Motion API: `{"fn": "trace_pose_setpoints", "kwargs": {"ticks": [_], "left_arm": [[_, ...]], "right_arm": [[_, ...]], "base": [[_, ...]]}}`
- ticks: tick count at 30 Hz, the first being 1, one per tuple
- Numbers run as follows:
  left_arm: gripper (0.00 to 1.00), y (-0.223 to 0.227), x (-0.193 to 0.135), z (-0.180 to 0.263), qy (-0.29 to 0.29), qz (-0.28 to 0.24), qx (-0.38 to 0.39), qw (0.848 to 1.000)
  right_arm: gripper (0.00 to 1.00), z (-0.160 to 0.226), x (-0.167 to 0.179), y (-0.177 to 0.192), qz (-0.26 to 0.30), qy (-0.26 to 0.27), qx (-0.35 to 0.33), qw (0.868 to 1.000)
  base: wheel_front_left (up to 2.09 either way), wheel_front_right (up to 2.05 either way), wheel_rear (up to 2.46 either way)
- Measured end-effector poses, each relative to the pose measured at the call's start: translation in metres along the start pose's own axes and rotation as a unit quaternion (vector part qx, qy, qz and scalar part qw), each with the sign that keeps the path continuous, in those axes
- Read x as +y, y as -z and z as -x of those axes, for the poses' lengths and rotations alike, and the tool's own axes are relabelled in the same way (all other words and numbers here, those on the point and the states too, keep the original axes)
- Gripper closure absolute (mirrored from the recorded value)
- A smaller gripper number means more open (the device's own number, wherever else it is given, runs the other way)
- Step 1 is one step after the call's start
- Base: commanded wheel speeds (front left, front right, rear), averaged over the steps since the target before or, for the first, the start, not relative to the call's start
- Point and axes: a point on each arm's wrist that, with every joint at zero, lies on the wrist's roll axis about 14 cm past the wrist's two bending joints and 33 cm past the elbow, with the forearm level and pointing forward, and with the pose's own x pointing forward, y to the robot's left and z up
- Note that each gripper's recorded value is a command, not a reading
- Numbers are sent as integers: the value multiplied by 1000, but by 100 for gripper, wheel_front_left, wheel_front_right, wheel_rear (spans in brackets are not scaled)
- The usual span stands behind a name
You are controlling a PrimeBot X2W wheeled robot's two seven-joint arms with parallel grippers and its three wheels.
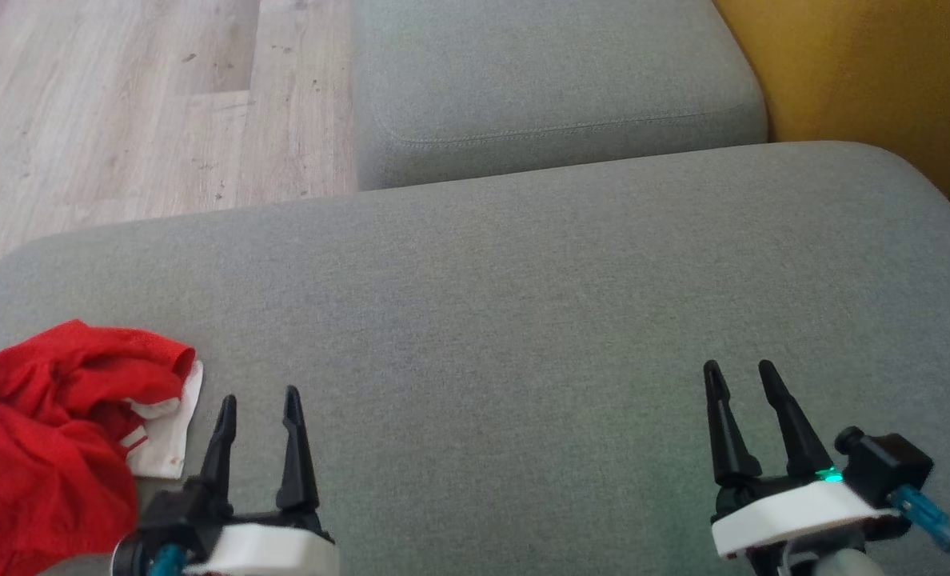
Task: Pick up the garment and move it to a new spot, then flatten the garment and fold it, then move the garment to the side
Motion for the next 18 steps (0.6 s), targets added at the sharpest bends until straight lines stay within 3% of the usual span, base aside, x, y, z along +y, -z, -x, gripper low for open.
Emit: {"fn": "trace_pose_setpoints", "kwargs": {"ticks": [18], "left_arm": [[0, 4, -6, 10, 11, -102, -17, 995]], "right_arm": [[0, 12, 13, 6, 115, -30, -1, 993]], "base": [[0, 0, 0]]}}
